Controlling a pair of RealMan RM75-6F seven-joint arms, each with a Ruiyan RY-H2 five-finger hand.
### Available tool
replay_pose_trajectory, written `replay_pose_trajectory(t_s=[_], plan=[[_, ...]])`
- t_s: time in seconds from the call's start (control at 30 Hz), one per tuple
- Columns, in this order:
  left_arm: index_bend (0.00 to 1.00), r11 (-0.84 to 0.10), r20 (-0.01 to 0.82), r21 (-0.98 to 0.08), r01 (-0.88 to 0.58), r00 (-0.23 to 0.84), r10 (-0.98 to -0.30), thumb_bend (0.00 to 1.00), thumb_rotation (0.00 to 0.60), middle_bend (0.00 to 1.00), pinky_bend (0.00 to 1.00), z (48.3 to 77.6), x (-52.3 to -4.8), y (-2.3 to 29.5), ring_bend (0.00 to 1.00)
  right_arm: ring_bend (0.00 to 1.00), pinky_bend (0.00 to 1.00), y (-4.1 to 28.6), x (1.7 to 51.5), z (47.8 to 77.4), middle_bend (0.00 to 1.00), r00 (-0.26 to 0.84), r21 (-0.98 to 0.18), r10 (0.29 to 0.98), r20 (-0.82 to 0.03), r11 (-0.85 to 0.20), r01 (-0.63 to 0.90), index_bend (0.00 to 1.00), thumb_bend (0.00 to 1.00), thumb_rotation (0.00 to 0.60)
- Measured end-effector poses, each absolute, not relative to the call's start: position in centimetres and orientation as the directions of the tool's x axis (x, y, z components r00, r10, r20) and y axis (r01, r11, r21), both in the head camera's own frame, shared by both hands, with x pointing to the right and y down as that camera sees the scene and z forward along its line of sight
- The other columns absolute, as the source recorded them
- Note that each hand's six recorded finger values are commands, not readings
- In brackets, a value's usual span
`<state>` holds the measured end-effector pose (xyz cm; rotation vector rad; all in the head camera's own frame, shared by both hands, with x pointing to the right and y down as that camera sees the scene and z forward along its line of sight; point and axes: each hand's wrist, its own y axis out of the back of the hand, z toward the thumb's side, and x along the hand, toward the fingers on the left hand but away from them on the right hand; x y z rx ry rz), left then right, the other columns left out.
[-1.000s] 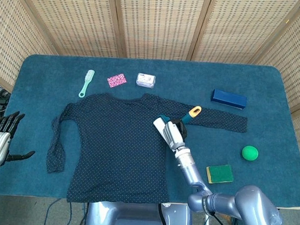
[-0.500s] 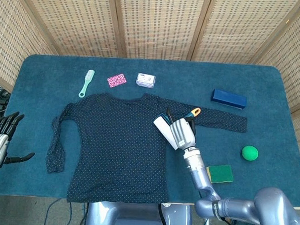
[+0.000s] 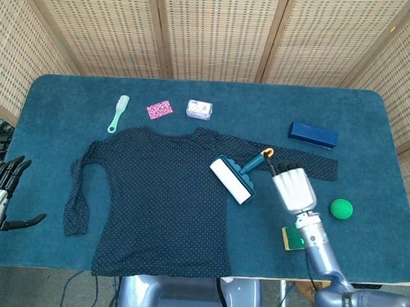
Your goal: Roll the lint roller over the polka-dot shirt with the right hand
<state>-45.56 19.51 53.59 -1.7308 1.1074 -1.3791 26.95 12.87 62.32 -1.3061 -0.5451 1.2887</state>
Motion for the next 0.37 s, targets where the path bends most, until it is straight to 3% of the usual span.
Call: replay_pose_trajectory(t_s=[0.2,0.37], plan=[[0.0,-0.415,0.409,-0.89,-0.191,0.07,-0.91,0.0,0.6,0.0,0.0,53.3,-45.5,19.9,0.0,0.0,0.0,17.1,32.1,60.0,0.0,0.249,-0.913,0.889,-0.384,-0.325,-0.248,0.0,0.0,0.6],[0.0,-0.412,0.404,-0.891,-0.192,0.081,-0.911,0.0,0.6,0.0,0.0,53.0,-45.2,20.4,0.0,0.0,0.0,19.4,33.3,58.8,0.0,0.255,-0.926,0.898,-0.359,-0.307,-0.221,0.0,0.0,0.6]])
